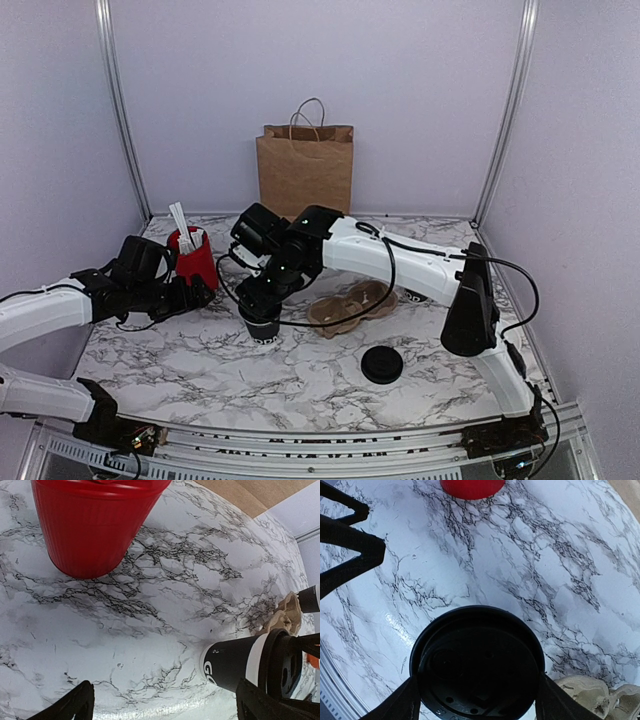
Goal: Pack the takeout coffee
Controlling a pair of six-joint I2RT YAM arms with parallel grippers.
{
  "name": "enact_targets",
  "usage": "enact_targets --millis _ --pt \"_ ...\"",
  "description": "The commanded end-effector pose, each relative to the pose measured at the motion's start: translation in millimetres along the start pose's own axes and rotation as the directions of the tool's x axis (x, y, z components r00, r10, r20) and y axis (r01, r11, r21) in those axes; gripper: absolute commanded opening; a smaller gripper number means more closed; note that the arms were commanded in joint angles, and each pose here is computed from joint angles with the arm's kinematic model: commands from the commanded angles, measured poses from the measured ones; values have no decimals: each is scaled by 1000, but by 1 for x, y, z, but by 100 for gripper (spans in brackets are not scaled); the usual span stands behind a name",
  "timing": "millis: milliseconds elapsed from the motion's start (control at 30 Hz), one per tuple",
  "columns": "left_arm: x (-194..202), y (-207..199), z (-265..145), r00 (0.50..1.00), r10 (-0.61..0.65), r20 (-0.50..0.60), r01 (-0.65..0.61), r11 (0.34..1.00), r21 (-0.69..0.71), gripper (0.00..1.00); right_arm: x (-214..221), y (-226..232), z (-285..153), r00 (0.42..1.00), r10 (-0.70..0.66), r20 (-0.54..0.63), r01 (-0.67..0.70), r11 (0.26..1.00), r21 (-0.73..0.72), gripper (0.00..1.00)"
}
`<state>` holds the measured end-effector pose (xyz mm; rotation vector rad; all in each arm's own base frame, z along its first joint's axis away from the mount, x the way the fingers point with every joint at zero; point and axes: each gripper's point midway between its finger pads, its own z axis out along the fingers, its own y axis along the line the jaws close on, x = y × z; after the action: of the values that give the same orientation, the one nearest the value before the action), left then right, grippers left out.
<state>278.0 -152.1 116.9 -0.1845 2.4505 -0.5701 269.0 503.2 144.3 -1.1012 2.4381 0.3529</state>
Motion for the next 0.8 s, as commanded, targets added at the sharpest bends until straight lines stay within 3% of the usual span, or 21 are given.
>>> enact_targets --millis 0,433,767 --pt "4 -17 6 1000 16 -11 -16 997 69 99 17 3 18 998 -22 -67 24 999 28 75" --pt "15 -60 10 996 79 -38 -68 971 230 82 28 4 27 995 -25 -99 29 999 34 77" --pt "24 -70 20 991 117 -67 -97 965 244 69 28 5 28 995 -24 -100 27 999 32 77"
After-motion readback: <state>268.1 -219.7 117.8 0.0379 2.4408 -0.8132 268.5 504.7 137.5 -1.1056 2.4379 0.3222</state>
